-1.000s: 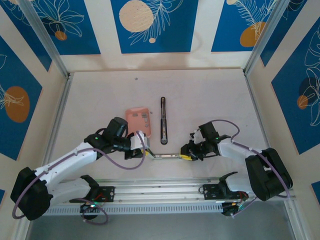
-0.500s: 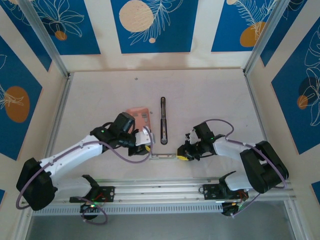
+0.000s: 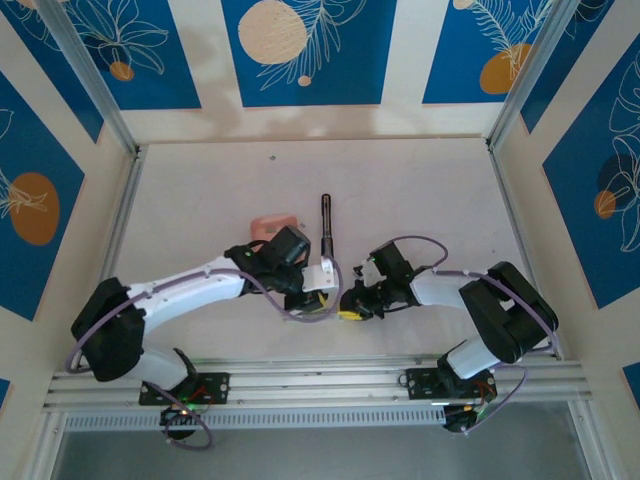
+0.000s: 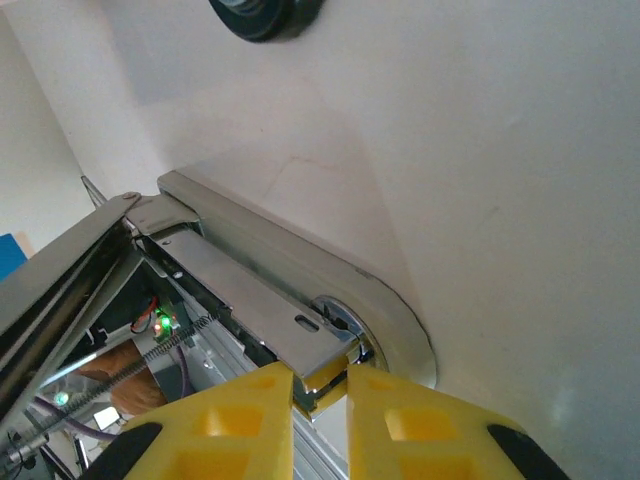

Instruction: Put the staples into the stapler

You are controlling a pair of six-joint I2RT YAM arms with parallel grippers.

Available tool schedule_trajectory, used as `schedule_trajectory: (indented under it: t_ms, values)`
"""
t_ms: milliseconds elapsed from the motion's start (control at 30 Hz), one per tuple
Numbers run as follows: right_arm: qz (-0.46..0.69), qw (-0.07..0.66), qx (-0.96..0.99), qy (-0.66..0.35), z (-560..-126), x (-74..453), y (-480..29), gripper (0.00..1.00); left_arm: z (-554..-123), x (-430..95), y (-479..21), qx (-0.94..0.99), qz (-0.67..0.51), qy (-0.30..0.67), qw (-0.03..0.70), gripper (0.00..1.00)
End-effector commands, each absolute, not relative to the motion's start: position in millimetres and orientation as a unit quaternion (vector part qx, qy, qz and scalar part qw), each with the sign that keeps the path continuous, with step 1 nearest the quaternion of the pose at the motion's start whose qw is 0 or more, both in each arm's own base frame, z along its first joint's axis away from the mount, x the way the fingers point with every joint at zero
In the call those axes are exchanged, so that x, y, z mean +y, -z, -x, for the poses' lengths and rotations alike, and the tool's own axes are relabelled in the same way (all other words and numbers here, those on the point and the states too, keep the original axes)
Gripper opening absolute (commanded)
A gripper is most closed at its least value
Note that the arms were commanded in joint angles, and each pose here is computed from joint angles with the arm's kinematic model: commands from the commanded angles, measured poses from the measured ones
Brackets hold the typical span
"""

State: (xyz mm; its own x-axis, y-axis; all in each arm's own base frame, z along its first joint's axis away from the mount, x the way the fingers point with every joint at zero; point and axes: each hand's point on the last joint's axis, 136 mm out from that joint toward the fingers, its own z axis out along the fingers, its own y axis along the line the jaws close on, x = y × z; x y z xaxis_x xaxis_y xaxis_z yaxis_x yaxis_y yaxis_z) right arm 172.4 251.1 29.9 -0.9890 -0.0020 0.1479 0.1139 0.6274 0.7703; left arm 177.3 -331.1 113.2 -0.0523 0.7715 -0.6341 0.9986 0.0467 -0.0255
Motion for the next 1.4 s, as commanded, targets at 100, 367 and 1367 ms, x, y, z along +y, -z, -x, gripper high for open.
schedule_trajectory:
  t_ms: [100,367,1367]
  values:
    - [0.015,0.05,-0.895,0.443,-177,258,-30,0.19,-184,-388,-126,0.658,-0.636,0.292,0.279,0.11]
    - [0.043,0.027,-0.898,0.438,-175,233,-30,0.35,-188,-379,-91,0.693,-0.631,0.259,0.233,0.1]
    - [0.129,-0.028,-0.904,0.406,-173,170,-52,0.42,-181,-376,-18,0.721,-0.662,0.18,0.098,0.11]
